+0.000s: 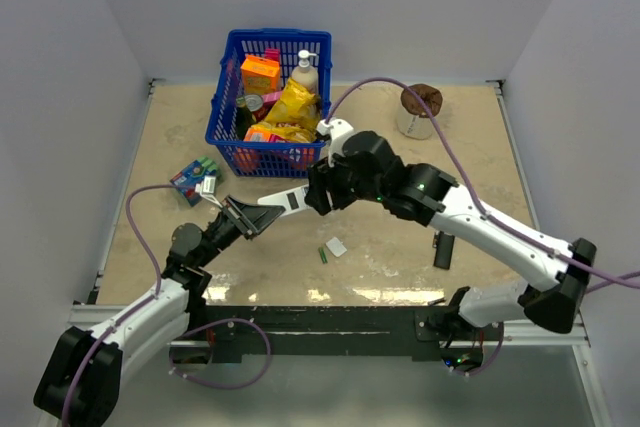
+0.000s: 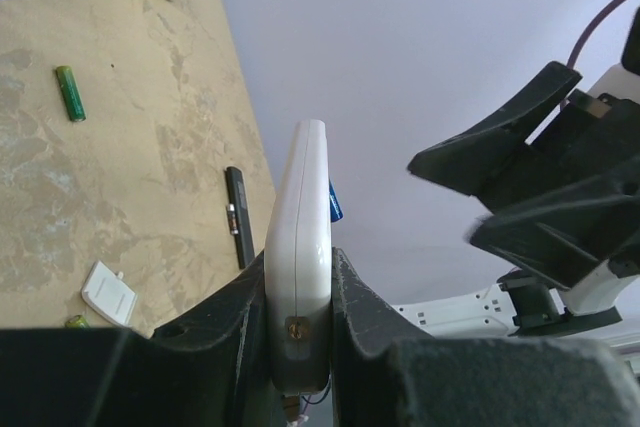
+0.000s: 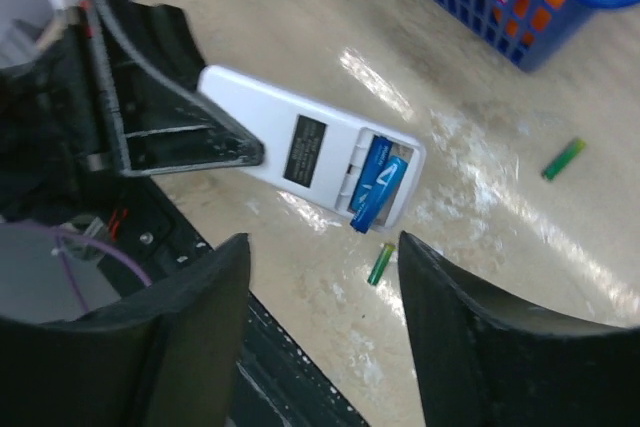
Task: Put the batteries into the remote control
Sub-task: Load the battery into the remote control.
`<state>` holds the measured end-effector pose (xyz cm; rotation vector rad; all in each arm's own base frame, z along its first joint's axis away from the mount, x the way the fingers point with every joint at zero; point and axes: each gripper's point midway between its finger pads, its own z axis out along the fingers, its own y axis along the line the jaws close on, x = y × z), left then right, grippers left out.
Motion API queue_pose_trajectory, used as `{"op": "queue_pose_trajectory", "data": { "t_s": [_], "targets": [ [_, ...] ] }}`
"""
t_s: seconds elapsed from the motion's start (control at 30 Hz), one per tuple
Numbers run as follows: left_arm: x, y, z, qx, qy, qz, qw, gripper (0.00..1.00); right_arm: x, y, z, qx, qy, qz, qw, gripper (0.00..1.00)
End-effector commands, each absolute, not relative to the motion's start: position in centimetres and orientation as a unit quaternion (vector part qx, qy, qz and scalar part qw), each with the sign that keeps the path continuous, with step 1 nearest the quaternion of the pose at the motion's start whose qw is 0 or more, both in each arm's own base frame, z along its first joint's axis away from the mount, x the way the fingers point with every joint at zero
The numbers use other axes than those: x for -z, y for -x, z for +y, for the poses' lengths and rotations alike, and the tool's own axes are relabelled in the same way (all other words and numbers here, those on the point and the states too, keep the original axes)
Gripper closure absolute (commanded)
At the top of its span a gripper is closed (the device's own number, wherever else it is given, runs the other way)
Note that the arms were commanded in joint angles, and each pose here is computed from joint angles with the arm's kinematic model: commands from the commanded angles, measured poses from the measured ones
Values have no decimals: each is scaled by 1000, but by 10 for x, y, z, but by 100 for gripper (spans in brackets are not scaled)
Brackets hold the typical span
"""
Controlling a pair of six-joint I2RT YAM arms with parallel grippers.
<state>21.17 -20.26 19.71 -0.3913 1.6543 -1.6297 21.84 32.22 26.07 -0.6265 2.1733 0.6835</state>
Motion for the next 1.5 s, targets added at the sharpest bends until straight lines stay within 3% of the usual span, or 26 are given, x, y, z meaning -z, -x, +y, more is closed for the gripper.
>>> {"op": "queue_pose_trajectory", "data": {
  "t_s": [0.0,0.1,0.17,0.27,0.67,1.47],
  "targets": [
    [-210,-201,-205,666,128,625,387,100,-292,-205,305,-351,341,778,394,35],
    [-214,-199,-206,671,123,622,384,100,-295,-209,290,-384,359,751,400,30],
    [-215,-199,-207,673,121,623,381,100,-294,-209,290,-382,388,732,410,21],
    [-218,-197,-209,677,114,622,375,100,-291,-212,293,-381,405,715,423,19],
    [-228,-193,-213,688,105,620,362,100,-272,-206,295,-363,505,602,501,20],
    [-242,-189,-216,700,78,609,365,100,-245,-214,315,-384,524,607,457,18]
  ]
}}
